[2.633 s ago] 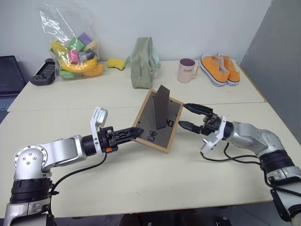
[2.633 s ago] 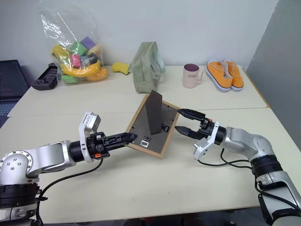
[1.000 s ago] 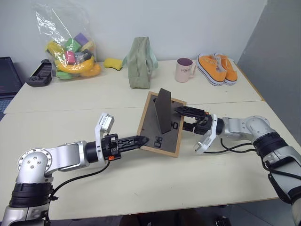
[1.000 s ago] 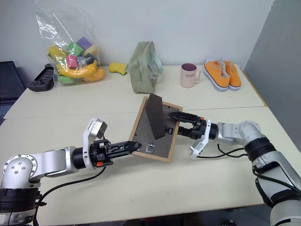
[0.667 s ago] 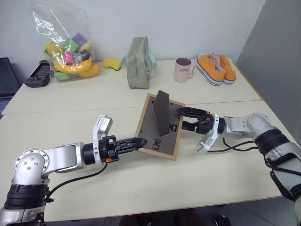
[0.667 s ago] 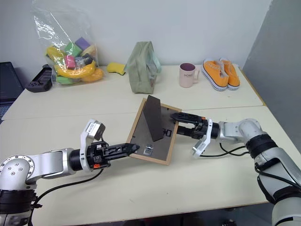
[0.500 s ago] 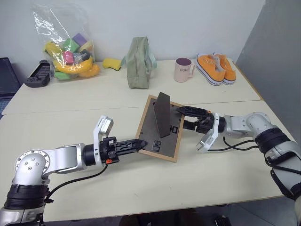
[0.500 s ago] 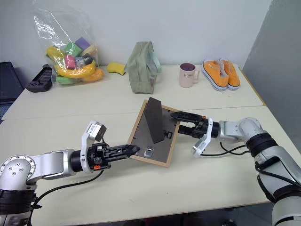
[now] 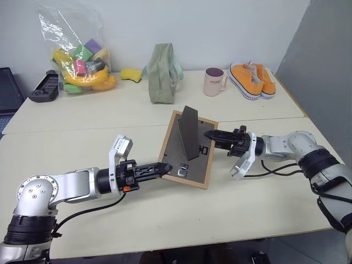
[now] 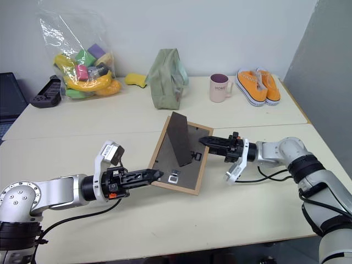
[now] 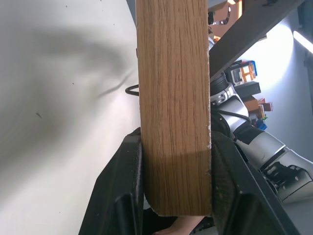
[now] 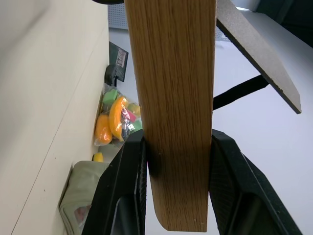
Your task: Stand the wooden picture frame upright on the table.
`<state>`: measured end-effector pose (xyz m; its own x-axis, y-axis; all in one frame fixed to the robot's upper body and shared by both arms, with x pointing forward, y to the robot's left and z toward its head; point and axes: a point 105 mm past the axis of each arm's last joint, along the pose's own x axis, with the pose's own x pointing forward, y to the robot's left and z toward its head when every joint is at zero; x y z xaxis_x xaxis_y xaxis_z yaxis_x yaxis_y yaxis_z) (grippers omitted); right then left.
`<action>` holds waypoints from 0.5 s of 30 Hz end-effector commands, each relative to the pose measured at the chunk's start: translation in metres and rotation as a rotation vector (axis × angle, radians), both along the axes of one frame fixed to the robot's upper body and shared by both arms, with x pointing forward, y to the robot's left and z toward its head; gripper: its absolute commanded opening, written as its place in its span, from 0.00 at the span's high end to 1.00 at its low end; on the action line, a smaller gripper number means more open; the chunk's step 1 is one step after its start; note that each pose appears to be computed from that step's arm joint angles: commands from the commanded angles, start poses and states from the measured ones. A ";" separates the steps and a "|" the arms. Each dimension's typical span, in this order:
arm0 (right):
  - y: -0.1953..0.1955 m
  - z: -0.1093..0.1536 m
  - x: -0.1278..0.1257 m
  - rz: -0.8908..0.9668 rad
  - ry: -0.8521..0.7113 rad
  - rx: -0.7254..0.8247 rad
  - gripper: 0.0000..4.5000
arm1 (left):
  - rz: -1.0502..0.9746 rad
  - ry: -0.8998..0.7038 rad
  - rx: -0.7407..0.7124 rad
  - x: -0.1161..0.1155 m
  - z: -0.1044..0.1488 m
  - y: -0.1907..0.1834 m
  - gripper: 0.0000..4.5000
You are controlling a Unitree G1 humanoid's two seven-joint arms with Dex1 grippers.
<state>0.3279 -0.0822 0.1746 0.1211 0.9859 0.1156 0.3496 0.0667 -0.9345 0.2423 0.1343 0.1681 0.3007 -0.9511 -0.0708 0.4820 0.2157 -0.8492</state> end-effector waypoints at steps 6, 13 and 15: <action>0.001 0.015 0.000 0.006 -0.041 0.039 0.71 | -0.011 -0.056 -0.040 0.001 0.015 -0.007 0.70; 0.002 0.013 0.000 0.007 -0.035 0.036 0.71 | -0.023 -0.068 -0.029 0.001 0.017 -0.008 0.70; 0.002 0.013 0.000 0.007 -0.034 0.036 0.71 | -0.025 -0.075 -0.035 0.002 0.020 -0.008 0.70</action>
<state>0.3303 -0.0847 0.1761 0.1380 0.9831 0.1207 0.3636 0.0631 -0.9294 0.2455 0.1308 0.1692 0.3078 -0.9491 -0.0664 0.4851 0.2166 -0.8472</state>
